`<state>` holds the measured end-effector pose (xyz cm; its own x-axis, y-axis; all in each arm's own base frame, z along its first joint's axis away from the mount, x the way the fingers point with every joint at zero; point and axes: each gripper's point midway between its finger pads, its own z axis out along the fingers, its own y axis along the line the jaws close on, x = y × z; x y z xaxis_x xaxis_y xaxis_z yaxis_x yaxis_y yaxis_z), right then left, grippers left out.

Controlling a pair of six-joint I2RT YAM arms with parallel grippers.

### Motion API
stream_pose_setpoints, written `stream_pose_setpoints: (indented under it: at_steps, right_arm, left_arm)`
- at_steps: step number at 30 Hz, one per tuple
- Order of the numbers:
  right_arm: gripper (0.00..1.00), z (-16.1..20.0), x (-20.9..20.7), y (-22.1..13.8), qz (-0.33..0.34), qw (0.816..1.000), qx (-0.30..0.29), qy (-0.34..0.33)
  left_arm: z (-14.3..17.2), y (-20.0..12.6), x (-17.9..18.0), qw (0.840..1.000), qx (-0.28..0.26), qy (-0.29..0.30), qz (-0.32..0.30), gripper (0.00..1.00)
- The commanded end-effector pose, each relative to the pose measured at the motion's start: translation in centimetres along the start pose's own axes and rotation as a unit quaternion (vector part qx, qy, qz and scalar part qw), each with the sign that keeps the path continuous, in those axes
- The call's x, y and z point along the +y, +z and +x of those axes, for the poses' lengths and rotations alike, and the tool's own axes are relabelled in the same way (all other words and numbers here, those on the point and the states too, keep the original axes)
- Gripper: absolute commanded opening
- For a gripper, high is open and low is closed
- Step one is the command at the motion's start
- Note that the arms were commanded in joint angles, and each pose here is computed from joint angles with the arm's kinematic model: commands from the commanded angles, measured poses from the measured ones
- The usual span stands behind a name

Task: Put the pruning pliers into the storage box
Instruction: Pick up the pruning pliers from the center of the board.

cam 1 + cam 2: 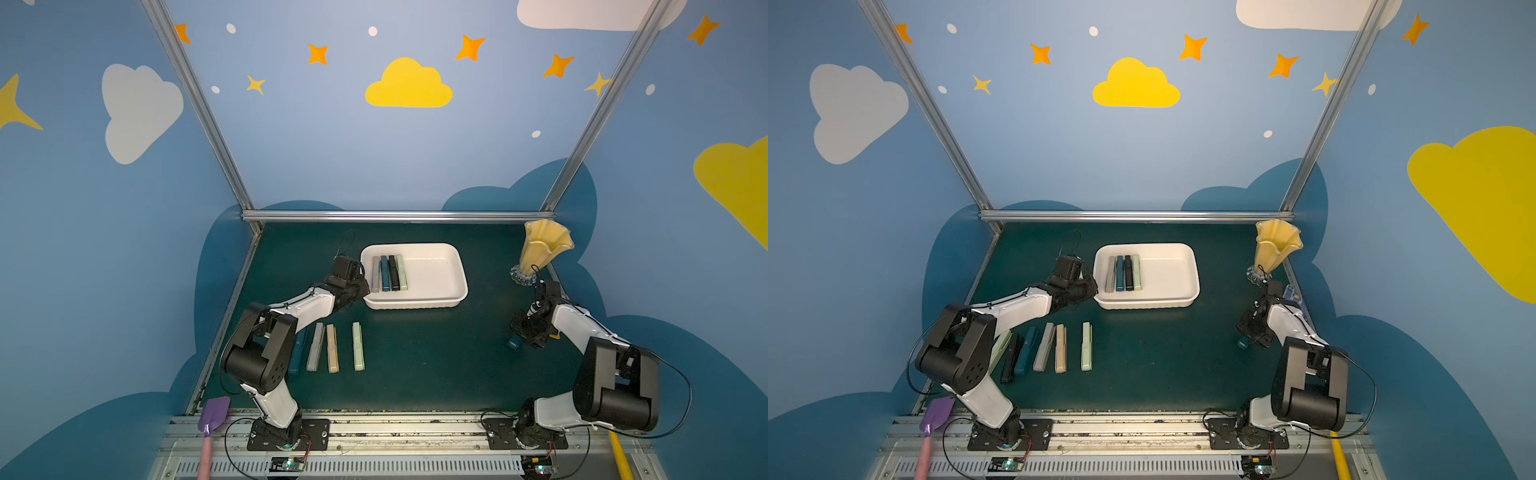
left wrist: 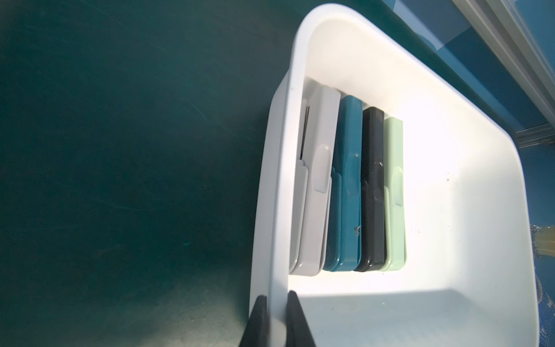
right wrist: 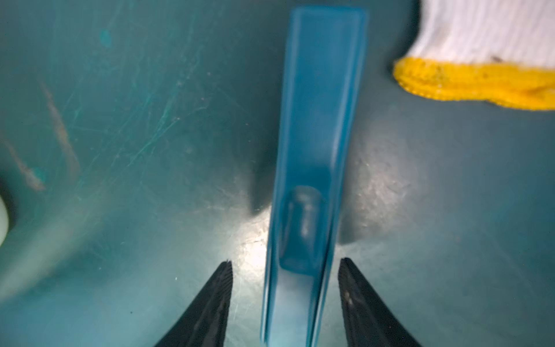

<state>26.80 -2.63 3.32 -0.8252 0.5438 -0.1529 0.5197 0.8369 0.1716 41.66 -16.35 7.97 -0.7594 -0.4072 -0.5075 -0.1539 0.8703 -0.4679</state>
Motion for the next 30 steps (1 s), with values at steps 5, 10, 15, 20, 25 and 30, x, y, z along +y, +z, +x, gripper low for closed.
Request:
stream_pose_setpoints:
  at_steps: [5, 10, 15, 20, 25, 30]
  right_arm:
    - [0.53, 1.2, -0.4, -0.3, 0.016, 1.000, 0.004, 0.022]
    - [0.52, 1.8, 0.0, -0.3, 0.013, 1.000, 0.011, 0.021]
    - [0.47, 2.1, 0.2, -0.1, 0.013, 0.999, 0.021, 0.020]
    - [0.44, 2.5, 0.1, 0.1, 0.018, 0.999, 0.032, 0.018]
    - [0.42, 3.1, -0.2, 0.1, 0.027, 0.999, 0.042, 0.017]
    - [0.41, 3.5, -0.2, 0.2, 0.031, 0.998, 0.047, 0.018]
  left_arm:
    - [-1.6, 0.1, -0.2, 1.000, -0.021, -0.003, 0.000, 0.12]
    - [-1.4, 0.3, -0.3, 1.000, -0.017, -0.005, 0.003, 0.11]
    - [-1.4, 0.2, -0.3, 1.000, -0.017, -0.004, 0.003, 0.11]
    - [-1.4, 0.2, -0.4, 1.000, -0.017, -0.003, 0.004, 0.11]
    - [-1.4, 0.2, -0.4, 1.000, -0.017, -0.004, 0.003, 0.11]
    - [-1.4, 0.2, -0.4, 1.000, -0.017, -0.003, 0.004, 0.11]
